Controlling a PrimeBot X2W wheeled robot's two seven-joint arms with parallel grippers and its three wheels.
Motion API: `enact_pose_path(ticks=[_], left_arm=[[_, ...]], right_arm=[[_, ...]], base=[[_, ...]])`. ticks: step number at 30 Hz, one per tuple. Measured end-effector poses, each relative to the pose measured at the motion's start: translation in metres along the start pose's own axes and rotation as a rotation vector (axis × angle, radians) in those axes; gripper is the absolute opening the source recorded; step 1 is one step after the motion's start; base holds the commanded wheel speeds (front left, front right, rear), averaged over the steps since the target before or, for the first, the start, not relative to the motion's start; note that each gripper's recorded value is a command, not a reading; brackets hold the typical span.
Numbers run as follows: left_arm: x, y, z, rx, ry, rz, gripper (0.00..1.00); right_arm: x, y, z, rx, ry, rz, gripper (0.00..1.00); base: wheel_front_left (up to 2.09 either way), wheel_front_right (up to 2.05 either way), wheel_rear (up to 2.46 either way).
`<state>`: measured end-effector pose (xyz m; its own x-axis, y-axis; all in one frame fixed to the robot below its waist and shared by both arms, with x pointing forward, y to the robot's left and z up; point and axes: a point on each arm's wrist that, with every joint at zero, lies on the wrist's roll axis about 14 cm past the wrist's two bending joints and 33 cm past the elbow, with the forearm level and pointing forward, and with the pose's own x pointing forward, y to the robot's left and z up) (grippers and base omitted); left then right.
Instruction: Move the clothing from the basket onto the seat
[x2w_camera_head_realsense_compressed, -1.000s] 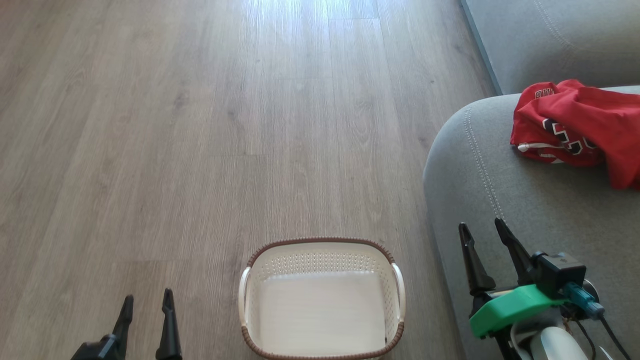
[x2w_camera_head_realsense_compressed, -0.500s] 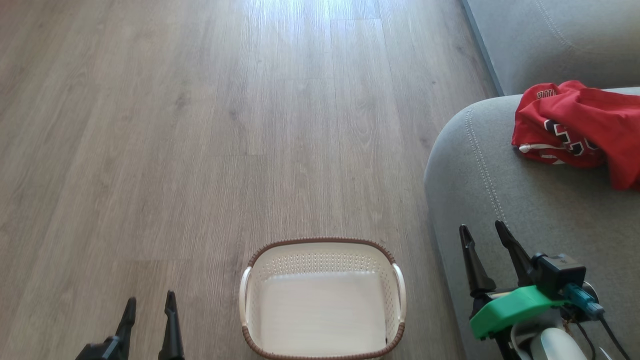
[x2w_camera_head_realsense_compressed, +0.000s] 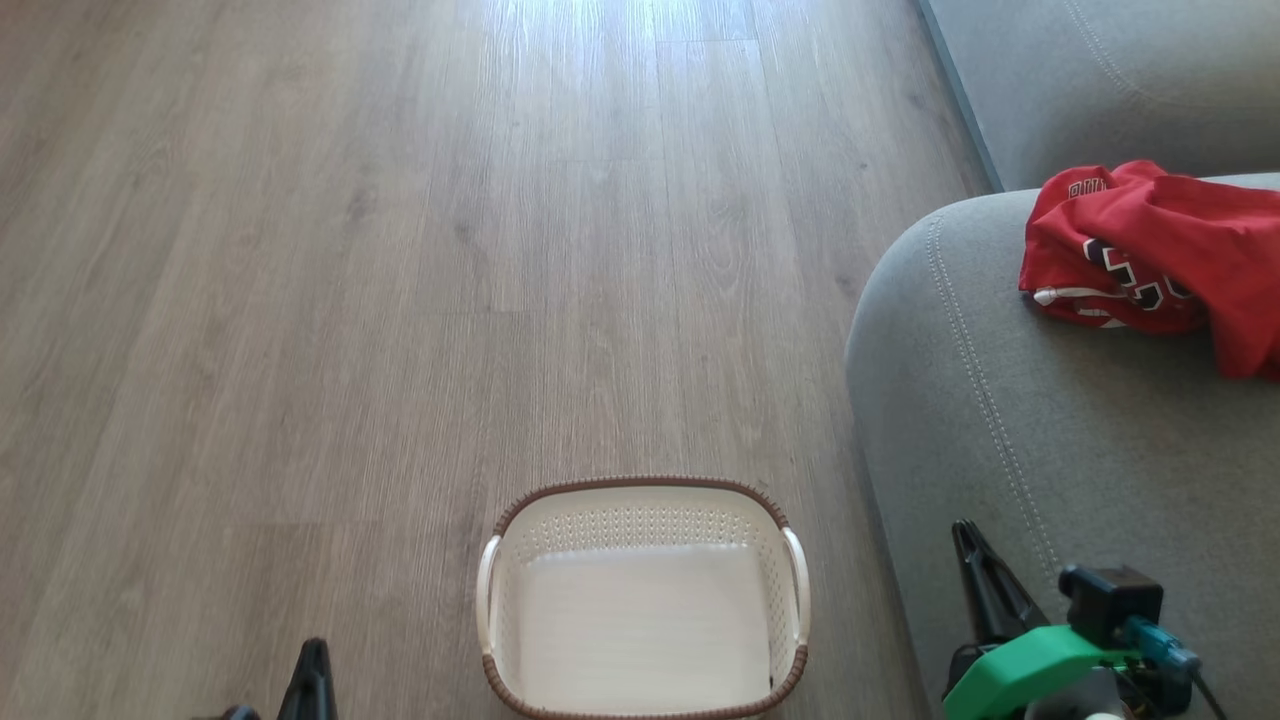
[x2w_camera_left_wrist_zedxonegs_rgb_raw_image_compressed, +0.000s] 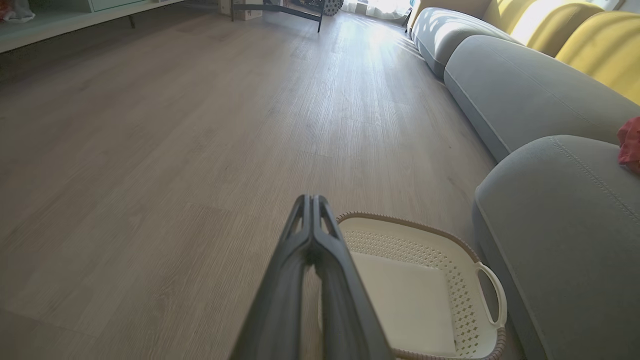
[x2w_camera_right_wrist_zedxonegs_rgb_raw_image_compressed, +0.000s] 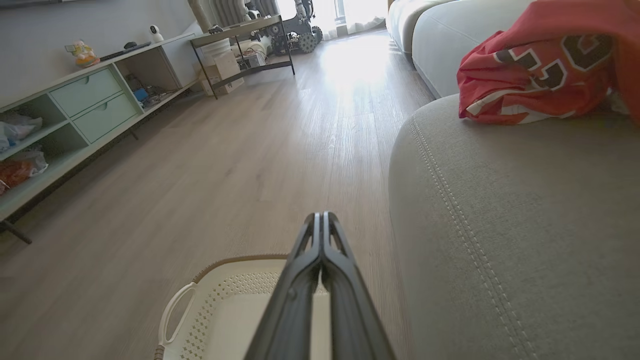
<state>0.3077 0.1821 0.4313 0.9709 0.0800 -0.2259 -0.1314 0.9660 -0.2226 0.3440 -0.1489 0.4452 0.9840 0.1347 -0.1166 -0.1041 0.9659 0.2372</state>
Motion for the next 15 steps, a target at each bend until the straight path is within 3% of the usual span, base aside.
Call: enact_pose_path(ticks=[15], left_arm=[[0.005, 0.001, -0.003, -0.162, 0.046, 0.017, 0.00]], right_arm=[[0.000, -0.011, 0.000, 0.164, 0.009, -0.054, 0.00]], base=[[0.00, 0.00, 0.00]])
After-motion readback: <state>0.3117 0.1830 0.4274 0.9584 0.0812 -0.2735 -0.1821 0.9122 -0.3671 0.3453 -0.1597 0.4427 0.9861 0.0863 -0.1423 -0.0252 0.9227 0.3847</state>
